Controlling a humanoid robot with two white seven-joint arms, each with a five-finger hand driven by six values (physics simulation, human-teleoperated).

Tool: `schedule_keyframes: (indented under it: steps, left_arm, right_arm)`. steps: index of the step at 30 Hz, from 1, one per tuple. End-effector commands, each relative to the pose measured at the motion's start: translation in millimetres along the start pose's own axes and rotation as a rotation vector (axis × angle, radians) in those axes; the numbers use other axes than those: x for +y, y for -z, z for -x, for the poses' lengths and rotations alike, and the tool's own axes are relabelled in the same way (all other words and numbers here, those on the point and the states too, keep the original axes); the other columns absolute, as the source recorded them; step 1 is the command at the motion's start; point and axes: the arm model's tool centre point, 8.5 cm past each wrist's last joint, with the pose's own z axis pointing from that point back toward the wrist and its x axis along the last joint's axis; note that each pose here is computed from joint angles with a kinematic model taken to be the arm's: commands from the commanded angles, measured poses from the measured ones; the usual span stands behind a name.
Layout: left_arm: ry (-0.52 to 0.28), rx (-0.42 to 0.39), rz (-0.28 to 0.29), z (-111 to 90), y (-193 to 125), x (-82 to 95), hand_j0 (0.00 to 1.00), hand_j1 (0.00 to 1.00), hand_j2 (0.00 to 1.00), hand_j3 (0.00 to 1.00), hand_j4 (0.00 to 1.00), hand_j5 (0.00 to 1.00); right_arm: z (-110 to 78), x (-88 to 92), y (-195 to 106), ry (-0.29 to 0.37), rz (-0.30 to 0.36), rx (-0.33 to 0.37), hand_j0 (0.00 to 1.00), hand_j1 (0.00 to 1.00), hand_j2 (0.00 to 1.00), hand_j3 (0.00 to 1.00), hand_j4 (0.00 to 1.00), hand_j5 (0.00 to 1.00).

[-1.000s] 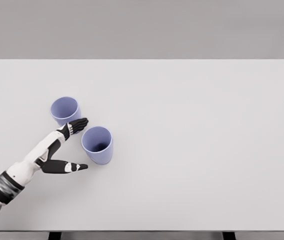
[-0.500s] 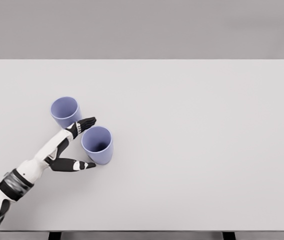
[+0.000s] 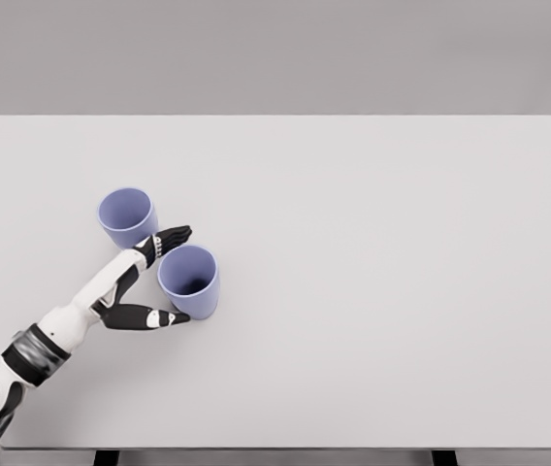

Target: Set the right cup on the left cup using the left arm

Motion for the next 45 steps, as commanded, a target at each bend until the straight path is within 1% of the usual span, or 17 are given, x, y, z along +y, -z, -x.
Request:
schedule_keyframes:
  steps: [1, 14, 19, 23, 29, 31, 32, 35, 39, 41, 45]
  left_arm:
    - [-0.009, 0.003, 0.006, 0, 1, -2.5, 0.97, 0.97, 0.97, 0.97, 0.97, 0.97]
    - [-0.006, -0.011, 0.010, -4, 5, -1.9, 0.96, 0.96, 0.96, 0.96, 0.96, 0.96]
    - [-0.008, -0.021, 0.028, -6, 10, -6.3, 0.96, 0.96, 0.96, 0.96, 0.96, 0.96]
    - [-0.008, -0.014, 0.027, -6, 11, -5.1, 0.96, 0.96, 0.96, 0.96, 0.96, 0.96]
    - [-0.015, -0.027, 0.033, -8, 16, -8.9, 0.95, 0.95, 0.95, 0.95, 0.95, 0.95]
    - [-0.015, -0.027, 0.033, -8, 16, -8.9, 0.93, 0.93, 0.93, 0.93, 0.93, 0.93]
    - [-0.015, -0.027, 0.033, -8, 16, -8.9, 0.88, 0.88, 0.88, 0.88, 0.88, 0.88]
    - [-0.015, -0.027, 0.033, -8, 16, -8.9, 0.80, 0.80, 0.80, 0.80, 0.80, 0.80]
    - [-0.017, -0.027, 0.033, -8, 16, -8.8, 0.73, 0.73, 0.73, 0.73, 0.73, 0.73]
    - [-0.016, -0.028, 0.033, -8, 16, -8.8, 0.71, 0.71, 0.71, 0.71, 0.71, 0.71]
    - [-0.014, -0.028, 0.032, -9, 15, -7.3, 0.71, 0.71, 0.71, 0.71, 0.71, 0.71]
  right_arm:
    - [0.0, 0.0, 0, 0.000, 0.000, 0.000, 1.00, 1.00, 1.00, 1.00, 1.00, 1.00]
    - [0.0, 0.0, 0, 0.000, 0.000, 0.000, 1.00, 1.00, 1.00, 1.00, 1.00, 1.00]
    - [0.0, 0.0, 0, 0.000, 0.000, 0.000, 1.00, 1.00, 1.00, 1.00, 1.00, 1.00]
    - [0.0, 0.0, 0, 0.000, 0.000, 0.000, 1.00, 1.00, 1.00, 1.00, 1.00, 1.00]
    - [0.0, 0.0, 0, 0.000, 0.000, 0.000, 1.00, 1.00, 1.00, 1.00, 1.00, 1.00]
    - [0.0, 0.0, 0, 0.000, 0.000, 0.000, 1.00, 1.00, 1.00, 1.00, 1.00, 1.00]
    - [0.0, 0.0, 0, 0.000, 0.000, 0.000, 1.00, 1.00, 1.00, 1.00, 1.00, 1.00]
    - [0.0, 0.0, 0, 0.000, 0.000, 0.000, 1.00, 1.00, 1.00, 1.00, 1.00, 1.00]
    - [0.2, 0.0, 0, 0.000, 0.000, 0.001, 1.00, 1.00, 1.00, 1.00, 1.00, 1.00]
    - [0.0, 0.0, 0, 0.000, 0.000, 0.000, 1.00, 1.00, 1.00, 1.00, 1.00, 1.00]
    - [0.0, 0.0, 0, 0.000, 0.000, 0.000, 1.00, 1.00, 1.00, 1.00, 1.00, 1.00]
